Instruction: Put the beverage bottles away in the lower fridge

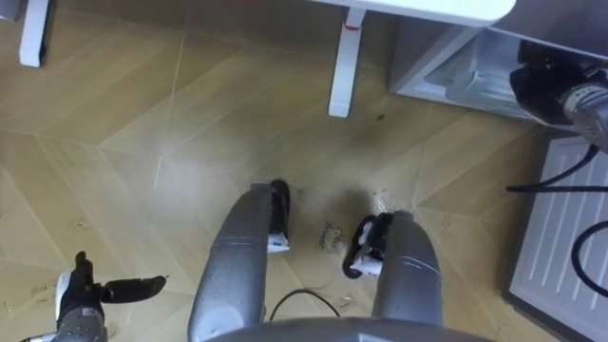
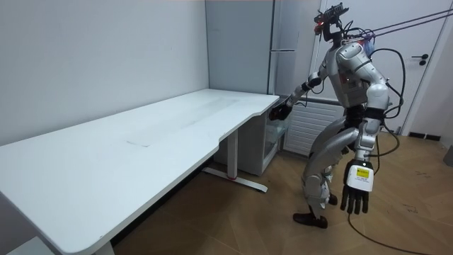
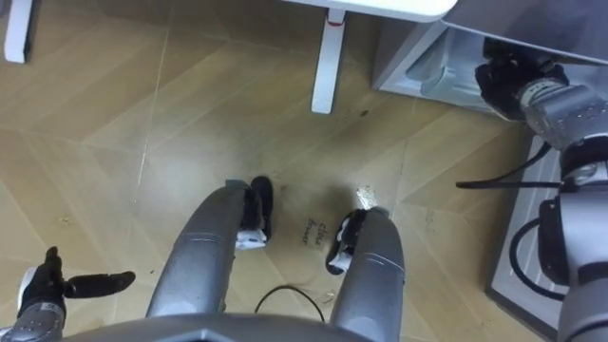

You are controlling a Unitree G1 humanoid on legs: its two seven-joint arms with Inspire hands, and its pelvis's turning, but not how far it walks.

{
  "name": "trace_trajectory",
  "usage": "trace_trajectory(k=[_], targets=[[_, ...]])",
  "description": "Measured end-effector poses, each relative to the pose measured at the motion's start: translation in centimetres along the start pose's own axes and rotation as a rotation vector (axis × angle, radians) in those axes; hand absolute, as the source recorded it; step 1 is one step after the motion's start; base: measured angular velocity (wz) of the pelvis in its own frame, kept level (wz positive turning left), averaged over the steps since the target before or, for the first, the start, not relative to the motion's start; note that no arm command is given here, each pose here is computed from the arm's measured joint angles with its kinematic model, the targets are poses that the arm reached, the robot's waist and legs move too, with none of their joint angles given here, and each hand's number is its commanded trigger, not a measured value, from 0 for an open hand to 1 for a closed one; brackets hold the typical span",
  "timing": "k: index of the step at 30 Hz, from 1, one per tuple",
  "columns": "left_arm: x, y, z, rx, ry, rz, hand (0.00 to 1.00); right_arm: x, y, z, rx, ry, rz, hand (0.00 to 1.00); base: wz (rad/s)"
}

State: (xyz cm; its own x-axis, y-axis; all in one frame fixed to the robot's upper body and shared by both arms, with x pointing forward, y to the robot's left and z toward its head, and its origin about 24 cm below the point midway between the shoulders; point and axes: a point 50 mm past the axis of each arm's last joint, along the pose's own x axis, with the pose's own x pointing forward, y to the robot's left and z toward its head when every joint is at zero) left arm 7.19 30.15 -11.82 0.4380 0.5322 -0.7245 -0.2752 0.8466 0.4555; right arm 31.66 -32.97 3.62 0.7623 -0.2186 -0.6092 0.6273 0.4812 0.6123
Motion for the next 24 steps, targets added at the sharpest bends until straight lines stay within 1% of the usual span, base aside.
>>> trace_trajectory(k=[7, 16, 24], targets=[[-0.03, -0.12, -0.14, 0.008, 0.009, -0.004, 0.0, 0.01, -0.33, 0.16, 0.038, -0.014, -0.014, 0.0, 0.0], [-0.12, -0.41, -0.35, 0.028, 0.017, -0.008, 0.0, 0.01, -0.91, 0.2, 0.048, -0.017, -0.064, 0.0, 0.0], [-0.12, -0.41, -0.94, 0.042, 0.051, -0.025, 0.0, 0.01, -0.96, 0.42, 0.041, -0.042, -0.061, 0.0, 0.0]])
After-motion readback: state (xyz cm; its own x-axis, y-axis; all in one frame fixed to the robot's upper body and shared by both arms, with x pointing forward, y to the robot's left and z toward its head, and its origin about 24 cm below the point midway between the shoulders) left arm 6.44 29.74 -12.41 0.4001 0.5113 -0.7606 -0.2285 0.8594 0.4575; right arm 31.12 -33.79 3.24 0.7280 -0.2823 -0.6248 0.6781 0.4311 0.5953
